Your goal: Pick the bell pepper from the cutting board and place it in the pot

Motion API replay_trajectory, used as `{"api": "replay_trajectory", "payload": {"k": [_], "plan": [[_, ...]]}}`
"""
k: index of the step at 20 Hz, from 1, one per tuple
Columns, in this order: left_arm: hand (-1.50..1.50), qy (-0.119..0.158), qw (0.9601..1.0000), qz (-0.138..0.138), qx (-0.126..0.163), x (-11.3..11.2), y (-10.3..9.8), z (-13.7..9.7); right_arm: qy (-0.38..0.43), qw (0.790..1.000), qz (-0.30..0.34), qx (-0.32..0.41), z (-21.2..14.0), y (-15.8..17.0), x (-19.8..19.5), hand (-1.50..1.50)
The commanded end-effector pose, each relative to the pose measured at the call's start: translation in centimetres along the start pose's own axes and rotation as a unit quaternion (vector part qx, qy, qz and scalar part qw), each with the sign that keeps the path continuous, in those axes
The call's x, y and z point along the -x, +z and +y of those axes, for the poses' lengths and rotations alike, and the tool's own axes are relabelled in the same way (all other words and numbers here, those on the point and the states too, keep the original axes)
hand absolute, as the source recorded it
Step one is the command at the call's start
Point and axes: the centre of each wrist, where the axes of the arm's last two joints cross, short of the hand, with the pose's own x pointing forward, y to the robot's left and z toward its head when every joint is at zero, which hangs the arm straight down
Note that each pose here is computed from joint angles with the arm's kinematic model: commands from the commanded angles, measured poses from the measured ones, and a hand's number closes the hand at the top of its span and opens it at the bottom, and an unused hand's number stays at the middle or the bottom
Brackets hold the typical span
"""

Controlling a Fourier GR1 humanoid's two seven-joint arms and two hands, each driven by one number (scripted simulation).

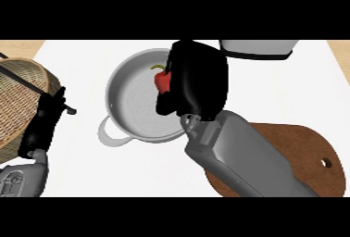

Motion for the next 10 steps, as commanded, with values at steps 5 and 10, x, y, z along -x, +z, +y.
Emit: {"api": "replay_trajectory", "payload": {"k": [5, 10], "plan": [[0.00, 0.003, 1.0000, 0.000, 0.009, 0.3, -0.2, 0.6, -0.107, 0.988, 0.101, -0.054, 4.1, -3.2, -0.1, -1.50], [0.00, -0.006, 1.0000, -0.004, -0.005, 1.0, -0.1, 0.4, -0.234, 0.968, 0.089, 0.020, 4.0, -3.5, 0.5, -1.50]]}}
